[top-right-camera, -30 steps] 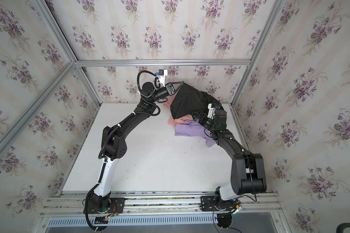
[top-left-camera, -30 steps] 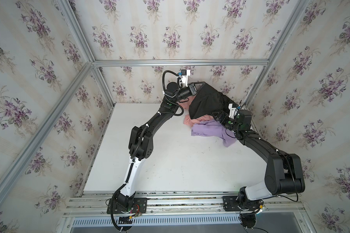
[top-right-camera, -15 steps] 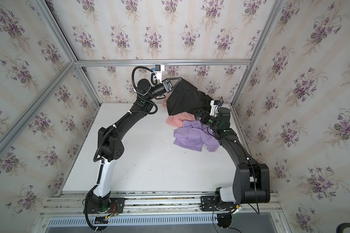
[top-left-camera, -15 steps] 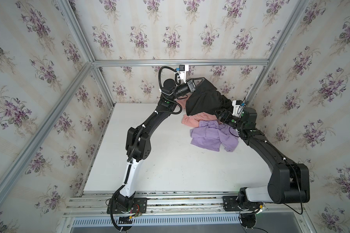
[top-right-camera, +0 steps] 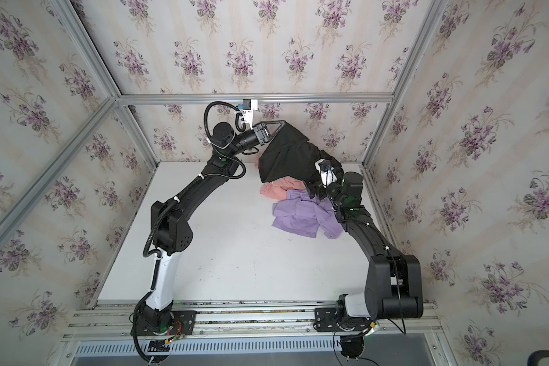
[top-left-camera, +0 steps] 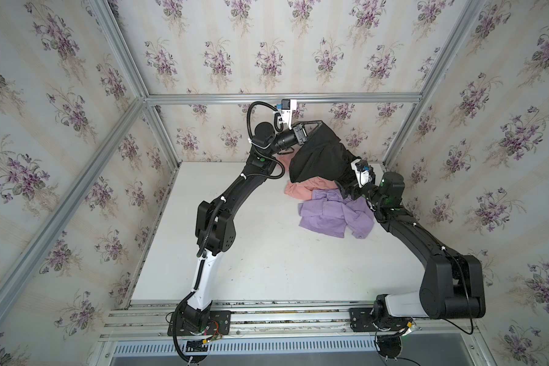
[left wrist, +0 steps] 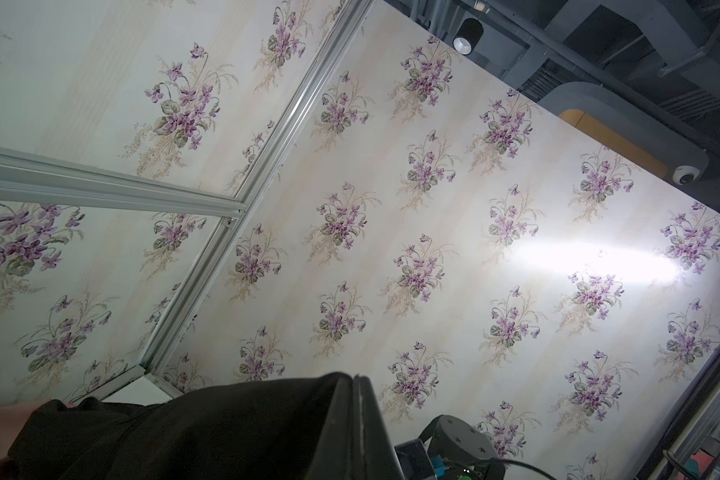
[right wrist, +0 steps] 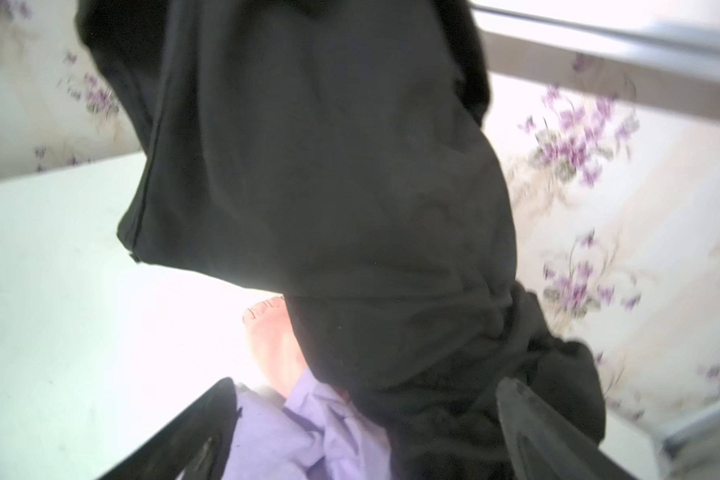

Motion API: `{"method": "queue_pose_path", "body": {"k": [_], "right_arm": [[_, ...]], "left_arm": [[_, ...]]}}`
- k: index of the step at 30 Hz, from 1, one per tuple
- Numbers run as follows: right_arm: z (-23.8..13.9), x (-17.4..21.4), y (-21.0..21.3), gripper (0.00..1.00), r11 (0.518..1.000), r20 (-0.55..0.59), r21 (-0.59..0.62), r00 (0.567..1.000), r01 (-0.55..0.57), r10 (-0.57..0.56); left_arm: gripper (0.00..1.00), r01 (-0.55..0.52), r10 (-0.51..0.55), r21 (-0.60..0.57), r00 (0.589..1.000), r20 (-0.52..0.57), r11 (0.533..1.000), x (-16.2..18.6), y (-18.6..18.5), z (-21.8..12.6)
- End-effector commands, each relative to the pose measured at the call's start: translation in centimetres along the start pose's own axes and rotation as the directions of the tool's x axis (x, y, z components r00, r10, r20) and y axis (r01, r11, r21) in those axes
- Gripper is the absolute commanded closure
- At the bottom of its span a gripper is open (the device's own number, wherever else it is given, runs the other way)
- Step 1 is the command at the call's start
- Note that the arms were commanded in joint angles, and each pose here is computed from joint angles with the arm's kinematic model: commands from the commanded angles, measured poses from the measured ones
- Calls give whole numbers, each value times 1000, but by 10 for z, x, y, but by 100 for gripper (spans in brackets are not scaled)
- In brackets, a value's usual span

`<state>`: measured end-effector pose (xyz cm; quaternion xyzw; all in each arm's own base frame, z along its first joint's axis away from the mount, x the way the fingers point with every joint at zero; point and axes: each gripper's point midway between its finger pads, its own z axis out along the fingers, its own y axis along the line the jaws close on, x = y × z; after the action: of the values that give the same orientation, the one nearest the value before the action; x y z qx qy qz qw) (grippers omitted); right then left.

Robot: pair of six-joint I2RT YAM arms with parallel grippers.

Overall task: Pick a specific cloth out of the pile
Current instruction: 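Raise the black garment higher with both grippers, shaking it free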

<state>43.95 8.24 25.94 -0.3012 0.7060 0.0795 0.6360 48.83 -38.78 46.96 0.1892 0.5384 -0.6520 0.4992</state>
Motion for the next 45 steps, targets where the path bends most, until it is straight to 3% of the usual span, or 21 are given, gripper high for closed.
{"method": "queue_pose_path", "body": {"k": [1, 6, 12, 16, 25, 41, 45], "right_arm": [[4, -11, -6, 1, 972, 47, 25, 971, 235, -236], [17, 2, -16, 1, 961, 16, 45, 962, 273, -274], [34, 3, -20, 1, 966, 74, 41, 964, 254, -257], [43, 2, -24, 7, 970, 107, 50, 964, 238, -242], [52, 3, -35, 33, 980, 134, 91, 973, 179, -190], [43, -19, -44, 100, 980, 193, 149, 968, 135, -163], [37, -32, -48, 100, 976, 200, 168, 965, 135, -168]], "left_arm": [[100, -48, 46, 66, 999, 17, 997, -11, -27, 0], [100, -53, 53, 68, 999, 5, 996, -6, -33, -1], [100, -50, 50, 74, 999, 4, 996, -4, -37, 0], [100, -49, 49, 81, 999, 6, 996, -3, -41, 2], [100, -46, 45, 90, 999, 10, 995, -3, -44, 6], [100, -49, 49, 72, 999, 3, 996, 3, -37, 9], [100, -56, 56, 74, 998, 9, 996, 1, -38, 10]]}}
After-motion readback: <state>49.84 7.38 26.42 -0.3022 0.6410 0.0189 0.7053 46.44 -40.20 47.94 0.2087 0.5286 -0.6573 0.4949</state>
